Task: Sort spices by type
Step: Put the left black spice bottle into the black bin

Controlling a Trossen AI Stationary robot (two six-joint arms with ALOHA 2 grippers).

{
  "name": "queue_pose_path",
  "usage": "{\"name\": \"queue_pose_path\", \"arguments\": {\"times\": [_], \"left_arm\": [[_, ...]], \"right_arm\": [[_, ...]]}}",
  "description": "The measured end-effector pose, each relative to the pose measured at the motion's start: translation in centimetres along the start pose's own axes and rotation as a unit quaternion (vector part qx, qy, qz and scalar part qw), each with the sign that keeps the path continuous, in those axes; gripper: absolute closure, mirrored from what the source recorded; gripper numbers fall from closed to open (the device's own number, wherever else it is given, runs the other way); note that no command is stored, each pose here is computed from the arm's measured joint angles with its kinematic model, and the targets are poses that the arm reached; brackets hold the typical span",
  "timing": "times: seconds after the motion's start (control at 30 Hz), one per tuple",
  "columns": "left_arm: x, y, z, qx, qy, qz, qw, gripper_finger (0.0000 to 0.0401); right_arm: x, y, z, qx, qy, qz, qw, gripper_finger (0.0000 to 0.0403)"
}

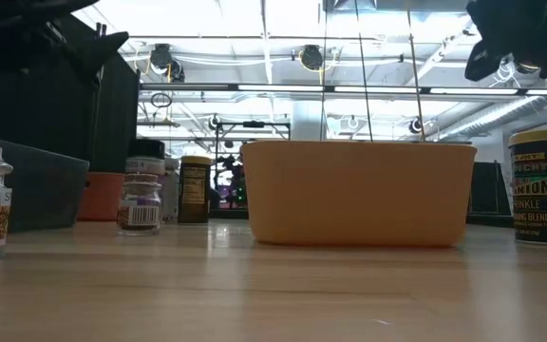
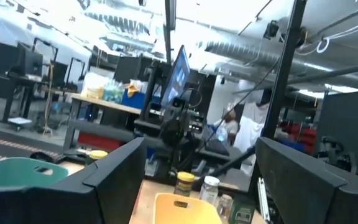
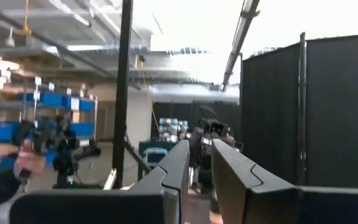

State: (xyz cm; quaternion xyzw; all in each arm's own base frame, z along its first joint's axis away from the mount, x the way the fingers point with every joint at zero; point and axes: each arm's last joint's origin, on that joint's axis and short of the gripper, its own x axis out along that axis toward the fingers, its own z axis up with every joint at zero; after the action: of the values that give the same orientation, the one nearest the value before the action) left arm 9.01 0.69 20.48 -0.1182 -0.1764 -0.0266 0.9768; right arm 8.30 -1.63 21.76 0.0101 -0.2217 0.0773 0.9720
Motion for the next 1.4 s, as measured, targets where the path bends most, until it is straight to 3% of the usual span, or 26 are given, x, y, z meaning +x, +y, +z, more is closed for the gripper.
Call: {"name": "queue_pose_path", "arguments": {"times": [0.23, 0.47, 0.63, 0.8, 0.9, 1.1, 1.27, 1.4], "left_arm": [[0.0, 0.1, 0.3, 0.059, -0.019, 0.028, 0.998, 0.0092], [-0.1, -0.3, 1.5, -0.027, -0.080, -0.007, 0.996, 0.0092], [-0.1, -0.4, 1.6, -0.029, -0.085, -0.010, 0.996, 0.0092], [-0.1, -0.2, 1.4, 0.008, -0.078, 0.010, 0.997, 0.0092], [-0.1, -0.2, 1.6, 0.001, -0.090, 0.028, 0.996, 0.0092], [0.2, -0.8, 1.6, -0.040, -0.080, -0.041, 0.995, 0.0092], [1.3, -1.2, 1.0, -0.028, -0.065, -0.041, 0.997, 0.0092], [1.9, -1.8, 1.6, -0.038, -0.115, -0.067, 0.990, 0.0092]], "right_arm": [[2.1, -0.2, 3.3, 0.044, 0.019, -0.007, 0.999, 0.0351], [4.1, -1.0, 4.3, 0.079, 0.066, -0.020, 0.994, 0.0351], [5.1, -1.4, 5.1, 0.085, 0.078, -0.045, 0.992, 0.0351], [7.0, -2.4, 6.4, 0.102, 0.168, -0.118, 0.973, 0.0351], [8.1, -3.0, 6.4, 0.107, 0.224, -0.140, 0.958, 0.0351], [9.3, -3.7, 5.8, 0.097, 0.263, -0.142, 0.949, 0.0351], [9.4, -4.0, 5.9, 0.082, 0.255, -0.145, 0.952, 0.0351], [9.2, -4.1, 6.1, 0.082, 0.250, -0.152, 0.953, 0.0351]]}}
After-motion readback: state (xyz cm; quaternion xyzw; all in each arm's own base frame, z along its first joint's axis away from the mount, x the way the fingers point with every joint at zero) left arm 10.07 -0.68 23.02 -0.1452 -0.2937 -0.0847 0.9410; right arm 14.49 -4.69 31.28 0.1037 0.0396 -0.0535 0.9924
